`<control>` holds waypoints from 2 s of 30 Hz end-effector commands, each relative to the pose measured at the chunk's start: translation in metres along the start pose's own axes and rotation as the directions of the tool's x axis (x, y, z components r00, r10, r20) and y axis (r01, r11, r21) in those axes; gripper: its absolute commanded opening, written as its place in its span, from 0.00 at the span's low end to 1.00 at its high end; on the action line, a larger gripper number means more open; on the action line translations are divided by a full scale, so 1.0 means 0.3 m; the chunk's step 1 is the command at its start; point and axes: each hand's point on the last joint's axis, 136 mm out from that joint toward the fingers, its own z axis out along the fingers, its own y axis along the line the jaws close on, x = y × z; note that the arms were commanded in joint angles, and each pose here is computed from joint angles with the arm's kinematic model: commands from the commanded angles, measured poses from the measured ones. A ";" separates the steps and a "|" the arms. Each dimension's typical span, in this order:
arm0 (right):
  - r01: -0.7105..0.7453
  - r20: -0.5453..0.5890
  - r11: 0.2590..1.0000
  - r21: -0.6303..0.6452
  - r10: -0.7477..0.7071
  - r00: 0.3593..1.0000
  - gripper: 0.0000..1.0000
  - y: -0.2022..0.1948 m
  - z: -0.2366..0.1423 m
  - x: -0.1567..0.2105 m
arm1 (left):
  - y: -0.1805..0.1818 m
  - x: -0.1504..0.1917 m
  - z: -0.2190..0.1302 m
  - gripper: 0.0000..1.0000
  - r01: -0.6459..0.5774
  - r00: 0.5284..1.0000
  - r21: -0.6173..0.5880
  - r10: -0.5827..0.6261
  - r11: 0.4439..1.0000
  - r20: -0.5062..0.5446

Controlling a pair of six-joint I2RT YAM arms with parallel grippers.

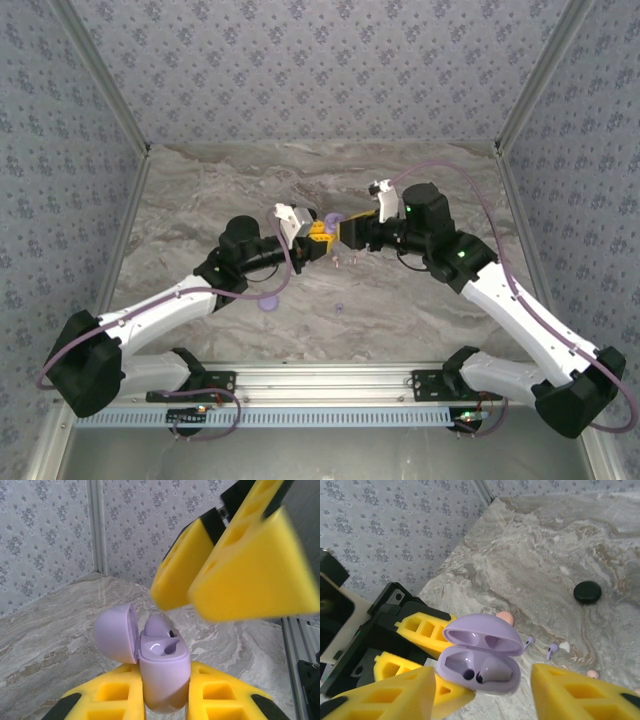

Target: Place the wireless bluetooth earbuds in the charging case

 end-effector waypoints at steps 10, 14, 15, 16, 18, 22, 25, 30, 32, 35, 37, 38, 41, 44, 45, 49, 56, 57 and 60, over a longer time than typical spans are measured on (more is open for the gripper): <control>-0.081 -0.150 0.961 0.265 0.124 0.981 0.53 -0.204 -0.035 0.196 | 0.120 -0.074 -0.117 0.00 -0.027 0.996 -0.300 0.053 0.954 0.077; -0.128 -0.263 0.921 0.367 0.235 0.936 0.52 -0.277 0.013 0.367 | 0.166 -0.063 -0.181 0.00 -0.030 0.996 -0.411 0.061 0.911 0.062; -0.145 -0.290 0.912 0.385 0.268 0.919 0.52 -0.287 0.029 0.410 | 0.173 -0.056 -0.195 0.00 -0.032 0.996 -0.430 0.063 0.902 0.057; -0.160 -0.314 0.903 0.399 0.299 0.901 0.52 -0.293 0.043 0.452 | 0.178 -0.051 -0.208 0.00 -0.032 0.996 -0.445 0.064 0.895 0.056; -0.175 -0.361 0.889 0.423 0.343 0.867 0.52 -0.301 0.071 0.524 | 0.186 -0.040 -0.230 0.00 -0.030 0.996 -0.470 0.063 0.882 0.055; -0.162 -0.456 0.881 0.445 0.379 0.806 0.52 -0.294 0.131 0.639 | 0.188 -0.032 -0.256 0.00 -0.035 0.997 -0.490 0.066 0.871 0.046; -0.143 -0.495 0.884 0.445 0.376 0.784 0.51 -0.292 0.178 0.681 | 0.187 -0.034 -0.262 0.00 -0.039 0.997 -0.492 0.070 0.869 0.045; -0.073 -0.558 0.891 0.448 0.343 0.756 0.49 -0.289 0.238 0.725 | 0.183 -0.041 -0.264 0.00 -0.038 0.996 -0.488 0.071 0.872 0.050; -0.052 -0.571 0.893 0.447 0.330 0.752 0.48 -0.289 0.255 0.734 | 0.181 -0.047 -0.265 0.00 -0.037 0.996 -0.486 0.071 0.873 0.051; -0.022 -0.597 0.894 0.447 0.316 0.737 0.47 -0.289 0.277 0.753 | 0.174 -0.052 -0.264 0.00 -0.040 0.996 -0.477 0.073 0.878 0.052; -0.009 -0.615 0.894 0.448 0.315 0.723 0.45 -0.289 0.289 0.772 | 0.172 -0.057 -0.267 0.00 -0.041 0.996 -0.476 0.076 0.878 0.054; -0.003 -0.622 0.895 0.446 0.312 0.718 0.45 -0.288 0.294 0.780 | 0.171 -0.057 -0.268 0.00 -0.042 0.996 -0.477 0.077 0.878 0.054; 0.032 -0.641 0.892 0.450 0.298 0.707 0.44 -0.291 0.304 0.791 | 0.178 -0.053 -0.271 0.00 -0.036 0.996 -0.487 0.071 0.873 0.054; 0.057 -0.651 0.894 0.445 0.280 0.706 0.42 -0.288 0.320 0.793 | 0.178 -0.051 -0.272 0.00 -0.034 0.996 -0.488 0.069 0.872 0.054; 0.073 -0.669 0.888 0.454 0.285 0.687 0.41 -0.292 0.307 0.809 | 0.179 -0.050 -0.272 0.00 -0.034 0.996 -0.488 0.069 0.872 0.053; 0.114 -0.693 0.883 0.456 0.271 0.667 0.40 -0.295 0.306 0.828 | 0.184 -0.050 -0.274 0.00 -0.037 0.996 -0.497 0.071 0.867 0.049; 0.165 -0.723 0.872 0.461 0.261 0.639 0.38 -0.307 0.307 0.862 | 0.185 -0.046 -0.273 0.00 -0.033 0.997 -0.497 0.066 0.867 0.049; 0.170 -0.728 0.871 0.461 0.261 0.635 0.38 -0.307 0.306 0.867 | 0.185 -0.046 -0.273 0.00 -0.032 0.997 -0.497 0.065 0.867 0.049; 0.186 -0.738 0.869 0.458 0.255 0.625 0.36 -0.308 0.309 0.878 | 0.187 -0.045 -0.272 0.00 -0.032 0.997 -0.499 0.064 0.866 0.047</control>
